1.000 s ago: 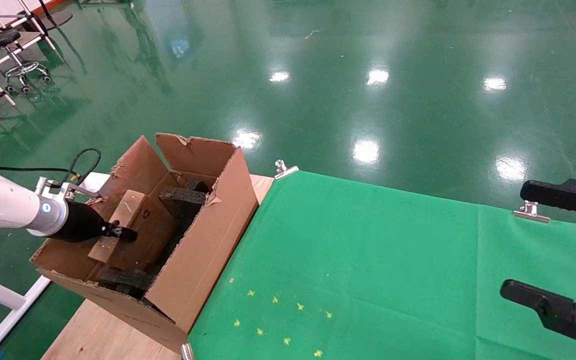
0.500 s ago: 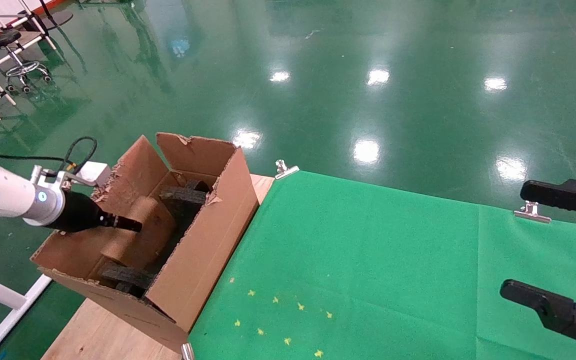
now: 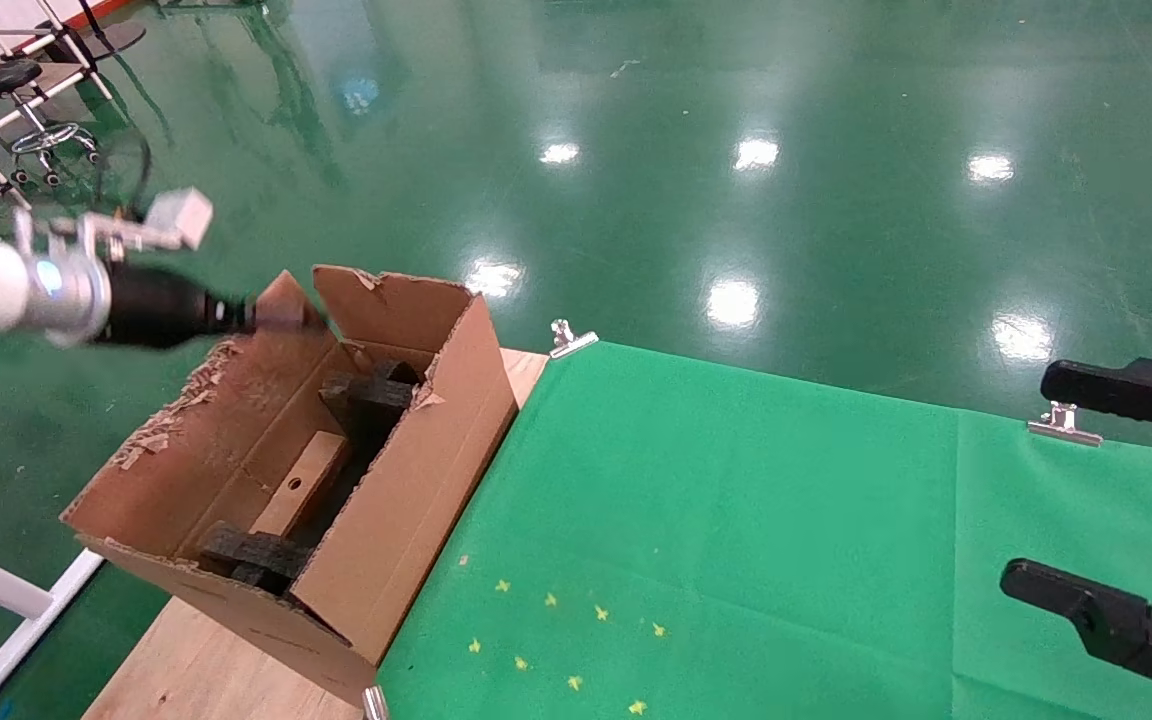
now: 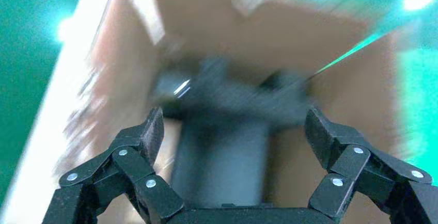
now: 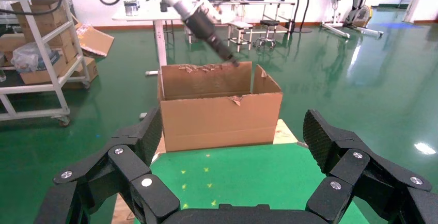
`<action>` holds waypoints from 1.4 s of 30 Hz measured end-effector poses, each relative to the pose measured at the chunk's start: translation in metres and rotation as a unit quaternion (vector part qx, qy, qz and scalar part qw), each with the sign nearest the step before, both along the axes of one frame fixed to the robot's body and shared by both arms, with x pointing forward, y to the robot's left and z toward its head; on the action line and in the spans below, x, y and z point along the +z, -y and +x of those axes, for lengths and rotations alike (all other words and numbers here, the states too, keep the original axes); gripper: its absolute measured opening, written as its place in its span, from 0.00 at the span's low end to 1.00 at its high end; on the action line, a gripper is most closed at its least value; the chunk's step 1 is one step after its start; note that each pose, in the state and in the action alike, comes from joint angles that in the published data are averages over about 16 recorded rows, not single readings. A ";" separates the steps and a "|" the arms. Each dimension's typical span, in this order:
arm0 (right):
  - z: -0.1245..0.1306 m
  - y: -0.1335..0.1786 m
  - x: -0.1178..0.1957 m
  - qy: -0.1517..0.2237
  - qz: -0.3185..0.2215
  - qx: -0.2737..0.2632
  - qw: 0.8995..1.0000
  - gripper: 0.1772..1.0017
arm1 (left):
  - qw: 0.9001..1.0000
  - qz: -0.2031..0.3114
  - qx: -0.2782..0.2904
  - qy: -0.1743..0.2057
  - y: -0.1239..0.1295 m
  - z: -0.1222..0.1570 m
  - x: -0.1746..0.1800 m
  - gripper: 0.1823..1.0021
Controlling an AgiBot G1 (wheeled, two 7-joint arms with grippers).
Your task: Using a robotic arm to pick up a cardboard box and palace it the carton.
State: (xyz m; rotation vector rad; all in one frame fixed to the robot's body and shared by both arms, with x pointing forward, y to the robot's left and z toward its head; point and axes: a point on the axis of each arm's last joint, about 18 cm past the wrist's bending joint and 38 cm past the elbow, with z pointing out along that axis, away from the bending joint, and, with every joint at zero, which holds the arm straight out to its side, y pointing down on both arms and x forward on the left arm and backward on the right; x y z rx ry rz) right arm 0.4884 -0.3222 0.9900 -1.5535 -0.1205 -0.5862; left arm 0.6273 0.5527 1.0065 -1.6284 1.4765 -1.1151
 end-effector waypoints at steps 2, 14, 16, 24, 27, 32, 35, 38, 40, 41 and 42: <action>0.000 0.000 0.000 0.000 0.000 0.000 1.000 1.00 | 0.999 -0.022 -0.022 0.020 0.010 -0.002 0.017 0.95; 0.000 0.000 0.000 0.000 0.000 0.000 1.000 1.00 | 0.975 -0.129 -0.165 0.081 0.075 -0.020 0.077 1.00; 0.000 0.000 0.000 0.000 0.000 0.000 1.000 1.00 | 0.971 -0.138 -0.177 0.083 0.080 -0.022 0.079 1.00; 0.000 0.000 0.000 0.000 0.000 0.000 1.000 1.00 | 0.964 -0.143 -0.208 0.088 0.092 -0.023 0.079 1.00; 0.000 0.000 0.000 0.000 0.000 0.000 1.000 1.00 | 0.962 -0.134 -0.219 0.090 0.097 -0.022 0.075 1.00; 0.000 0.000 0.000 0.000 0.000 0.000 1.000 1.00 | 0.955 -0.116 -0.255 0.100 0.112 -0.020 0.067 1.00; 0.000 0.000 0.000 0.000 0.000 0.000 1.000 1.00 | 0.947 -0.103 -0.283 0.108 0.123 -0.020 0.062 1.00; 0.000 0.000 0.000 0.000 0.000 0.000 1.000 1.00 | 0.939 -0.090 -0.311 0.118 0.134 -0.022 0.056 1.00; 0.000 0.000 0.000 0.000 0.000 0.000 1.000 1.00 | 0.932 -0.081 -0.329 0.125 0.142 -0.023 0.052 1.00; 0.000 0.000 0.000 0.000 0.000 0.000 1.000 1.00 | 0.929 -0.076 -0.338 0.129 0.145 -0.024 0.050 1.00; 0.000 0.000 0.000 0.000 0.000 0.000 1.000 1.00 | 0.926 -0.072 -0.347 0.133 0.149 -0.025 0.049 1.00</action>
